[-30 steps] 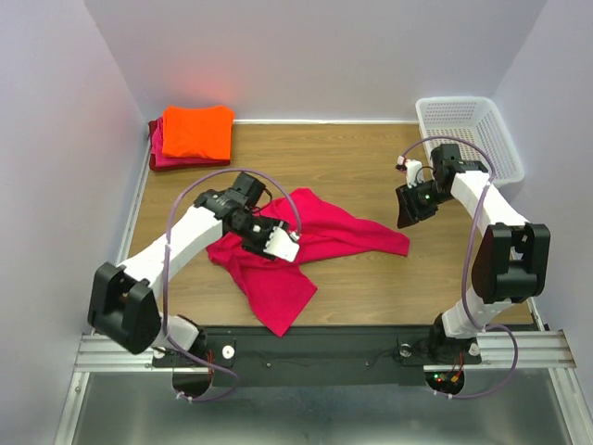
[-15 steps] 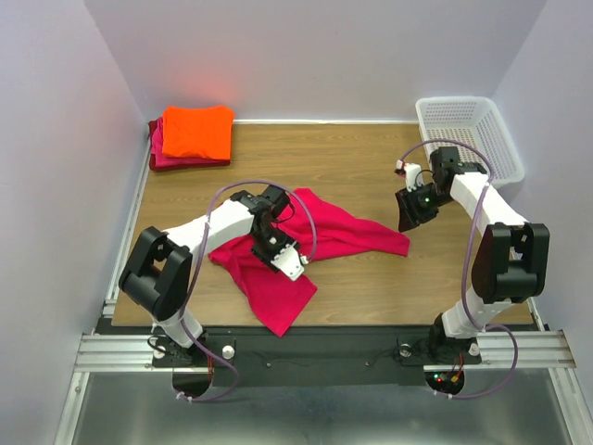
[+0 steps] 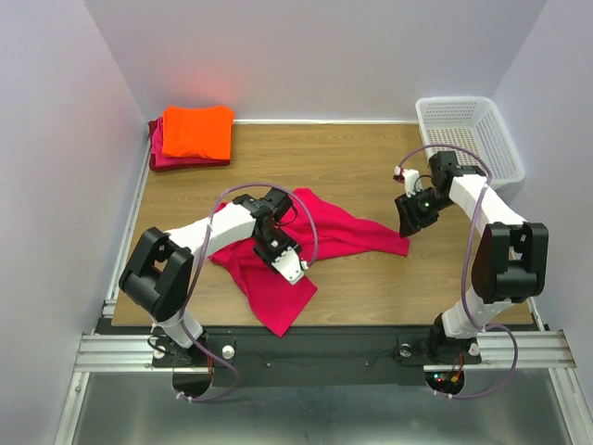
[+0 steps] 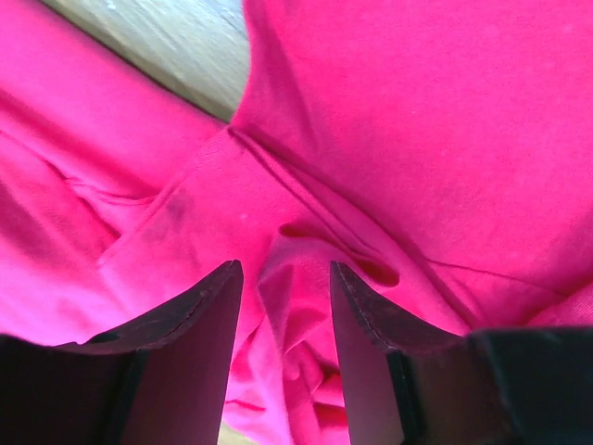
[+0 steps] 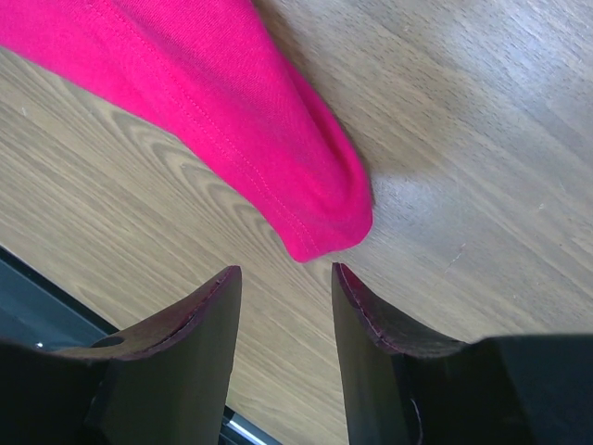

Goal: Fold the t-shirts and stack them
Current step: Flatten the tshirt out

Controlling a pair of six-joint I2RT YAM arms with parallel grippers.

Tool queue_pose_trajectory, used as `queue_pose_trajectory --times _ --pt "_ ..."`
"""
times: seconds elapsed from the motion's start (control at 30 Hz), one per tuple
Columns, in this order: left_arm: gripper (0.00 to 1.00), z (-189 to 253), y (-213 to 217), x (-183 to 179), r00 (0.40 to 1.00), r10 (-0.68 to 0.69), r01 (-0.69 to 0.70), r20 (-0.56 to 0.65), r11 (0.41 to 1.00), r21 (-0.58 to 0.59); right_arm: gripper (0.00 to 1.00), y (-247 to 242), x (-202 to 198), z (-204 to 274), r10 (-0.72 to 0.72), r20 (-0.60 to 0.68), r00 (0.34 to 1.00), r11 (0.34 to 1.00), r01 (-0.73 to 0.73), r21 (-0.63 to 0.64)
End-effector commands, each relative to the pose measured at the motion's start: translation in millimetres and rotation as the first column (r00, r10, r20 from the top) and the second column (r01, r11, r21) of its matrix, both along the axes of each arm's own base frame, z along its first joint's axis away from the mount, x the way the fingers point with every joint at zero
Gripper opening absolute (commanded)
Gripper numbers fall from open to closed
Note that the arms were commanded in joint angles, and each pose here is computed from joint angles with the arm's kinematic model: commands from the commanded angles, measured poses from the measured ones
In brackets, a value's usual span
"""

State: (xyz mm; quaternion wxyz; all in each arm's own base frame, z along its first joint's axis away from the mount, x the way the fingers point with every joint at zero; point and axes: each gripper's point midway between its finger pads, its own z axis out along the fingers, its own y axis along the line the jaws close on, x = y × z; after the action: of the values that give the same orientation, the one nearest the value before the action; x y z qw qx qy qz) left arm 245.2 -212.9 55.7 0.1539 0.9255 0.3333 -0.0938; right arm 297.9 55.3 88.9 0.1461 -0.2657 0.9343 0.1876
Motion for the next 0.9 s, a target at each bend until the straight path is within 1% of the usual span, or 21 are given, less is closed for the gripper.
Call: queue_pose_trajectory --times 0.0,0.2,0.23,0.4,0.47,0.53,0.57,0.63,0.7,0.73,0.77,0.8,0.83,0.87 --pt "0.55 22.7 -9.8 0.9 0.998 -0.036 0.038 0.042 0.998 -0.050 0.50 2.1 1.5 8.9 0.015 0.023 1.000 1.000 -0.015 0.007" --pt "0.54 6.9 -5.6 1.3 0.998 -0.054 0.054 0.020 0.999 0.003 0.50 4.0 5.6 6.2 0.014 0.011 1.000 1.000 -0.015 0.018" --pt "0.54 4.4 -4.0 0.6 0.998 -0.057 0.056 0.016 0.998 0.011 0.50 10.0 6.8 7.4 0.034 0.017 0.999 0.999 -0.034 0.018" --pt "0.48 -6.1 2.9 -3.8 0.998 -0.062 0.062 -0.003 0.997 0.045 0.50 21.2 15.3 2.4 0.058 0.004 0.998 0.998 -0.058 0.034" --pt "0.40 -5.4 1.9 -3.9 0.998 -0.059 0.059 0.002 0.997 0.041 0.50 30.8 21.2 3.7 0.080 0.018 0.997 0.996 -0.081 0.036" --pt "0.29 -3.4 1.1 -2.0 0.999 -0.052 0.051 0.012 0.998 0.036 0.50 41.6 25.3 0.0 0.094 0.016 0.995 0.995 -0.094 0.041" --pt "0.18 -1.0 0.4 -0.1 0.999 -0.037 0.036 0.018 0.999 0.029 0.50 46.0 28.1 -0.4 0.098 0.021 0.995 0.994 -0.099 0.044" --pt "0.10 12.2 -1.0 5.4 1.000 0.021 -0.021 0.022 1.000 -0.005 0.51 57.8 34.2 -4.5 0.114 0.029 0.993 0.992 -0.116 0.051" --pt "0.06 31.5 -1.8 11.8 0.997 0.079 -0.077 0.019 0.995 -0.066 0.53 63.8 37.4 -10.3 0.128 0.037 0.991 0.990 -0.130 0.049" --pt "0.04 46.7 2.9 22.9 0.986 0.166 -0.164 0.005 0.981 -0.104 0.55 68.8 34.8 -19.1 0.144 0.016 0.989 0.988 -0.144 0.045" --pt "0.03 61.3 1.4 26.3 0.979 0.202 -0.202 -0.015 0.966 -0.162 0.55 67.8 34.2 -25.7 0.146 0.008 0.989 0.989 -0.146 0.033" --pt "0.02 70.2 4.4 30.8 0.968 0.249 -0.251 -0.036 0.949 -0.189 0.55 67.8 31.6 -32.2 0.150 -0.007 0.989 0.988 -0.150 0.026" --pt "0.00 84.5 14.5 42.2 0.942 0.328 -0.336 -0.072 0.911 -0.237 0.55 64.1 25.0 -45.4 0.156 -0.039 0.987 0.988 -0.156 0.004" --pt "0.00 96.2 20.3 46.5 0.926 0.370 -0.377 -0.079 0.886 -0.269 0.54 60.4 24.4 -52.9 0.156 -0.045 0.987 0.987 -0.157 -0.016"
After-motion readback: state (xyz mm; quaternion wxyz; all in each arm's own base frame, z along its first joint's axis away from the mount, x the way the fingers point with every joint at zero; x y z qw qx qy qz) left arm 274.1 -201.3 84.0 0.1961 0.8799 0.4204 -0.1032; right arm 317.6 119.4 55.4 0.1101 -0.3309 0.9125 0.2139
